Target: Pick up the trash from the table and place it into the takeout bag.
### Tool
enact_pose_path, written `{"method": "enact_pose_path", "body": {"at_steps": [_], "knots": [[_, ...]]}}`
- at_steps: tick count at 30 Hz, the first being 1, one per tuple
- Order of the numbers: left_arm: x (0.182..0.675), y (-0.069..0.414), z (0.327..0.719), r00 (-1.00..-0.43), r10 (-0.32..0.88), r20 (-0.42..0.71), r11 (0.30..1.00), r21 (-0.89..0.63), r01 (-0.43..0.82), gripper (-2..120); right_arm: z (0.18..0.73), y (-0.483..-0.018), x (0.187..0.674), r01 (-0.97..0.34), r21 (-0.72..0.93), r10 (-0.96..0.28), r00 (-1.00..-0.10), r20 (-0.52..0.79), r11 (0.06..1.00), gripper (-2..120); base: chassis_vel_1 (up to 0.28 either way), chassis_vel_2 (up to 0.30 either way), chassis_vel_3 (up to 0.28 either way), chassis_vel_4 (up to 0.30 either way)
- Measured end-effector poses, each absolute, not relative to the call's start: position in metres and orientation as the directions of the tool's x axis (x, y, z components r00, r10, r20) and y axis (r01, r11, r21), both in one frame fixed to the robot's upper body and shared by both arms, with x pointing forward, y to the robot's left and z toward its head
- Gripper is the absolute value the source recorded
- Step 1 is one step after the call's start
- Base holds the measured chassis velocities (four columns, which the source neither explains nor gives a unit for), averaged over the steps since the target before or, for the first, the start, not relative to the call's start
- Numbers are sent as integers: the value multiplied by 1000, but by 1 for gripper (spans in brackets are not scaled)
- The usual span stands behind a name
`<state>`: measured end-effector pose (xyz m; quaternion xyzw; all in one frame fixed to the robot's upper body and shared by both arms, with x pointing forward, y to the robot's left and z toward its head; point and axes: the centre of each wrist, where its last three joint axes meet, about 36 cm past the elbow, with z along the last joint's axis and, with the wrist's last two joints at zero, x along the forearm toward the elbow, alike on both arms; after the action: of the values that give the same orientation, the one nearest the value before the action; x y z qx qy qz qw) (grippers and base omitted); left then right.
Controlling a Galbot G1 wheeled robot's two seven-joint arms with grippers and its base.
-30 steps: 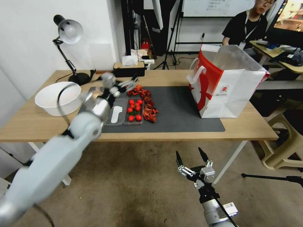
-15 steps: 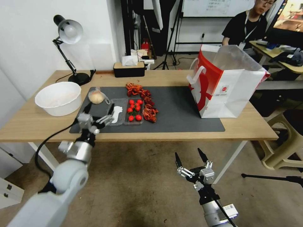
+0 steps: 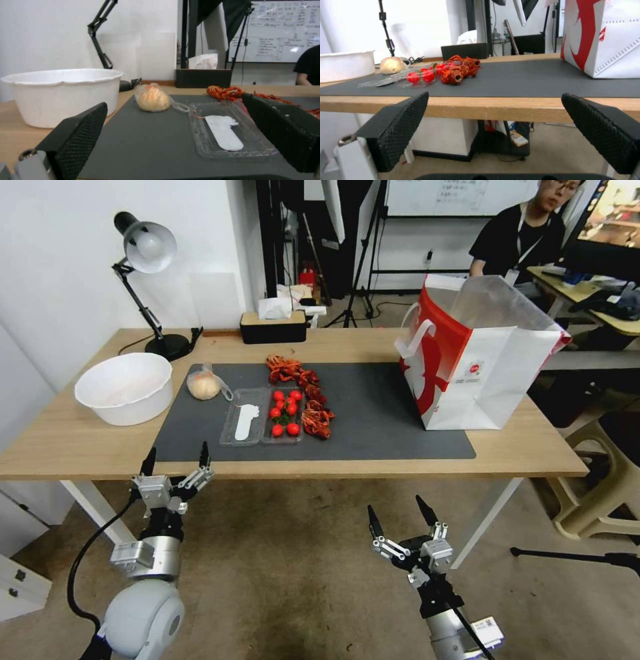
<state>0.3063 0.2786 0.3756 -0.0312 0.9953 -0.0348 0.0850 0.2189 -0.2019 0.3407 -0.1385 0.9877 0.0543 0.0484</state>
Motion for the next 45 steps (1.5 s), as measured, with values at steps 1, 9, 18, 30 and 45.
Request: {"method": "enact_pose_path", "body": {"at_steps": [1, 9, 18, 30, 45], "knots": [[306, 279, 376, -984, -68, -167, 996, -75, -56, 100, 341, -202, 219, -279, 94, -268, -957, -111, 956, 100, 0, 0, 0, 0], [342, 300, 390, -990, 9, -139, 999, -47, 16, 100, 341, -199, 222, -281, 95, -271, -957, -108, 955, 100, 0, 0, 0, 0], [398, 334, 425, -992, 114, -57, 994, 6, 113, 100, 341, -200, 226, -281, 88, -271, -956, -108, 956, 100, 0, 0, 0, 0], [448, 352, 478, -987, 162, 17, 985, 58, 162, 100, 337, -198, 227, -282, 91, -273, -956, -105, 955, 100, 0, 0, 0, 0], [566, 353, 525, -926, 159, 342, 967, 133, 215, 100, 335, -206, 229, -268, 75, -261, -961, -97, 960, 100, 0, 0, 0, 0]]}}
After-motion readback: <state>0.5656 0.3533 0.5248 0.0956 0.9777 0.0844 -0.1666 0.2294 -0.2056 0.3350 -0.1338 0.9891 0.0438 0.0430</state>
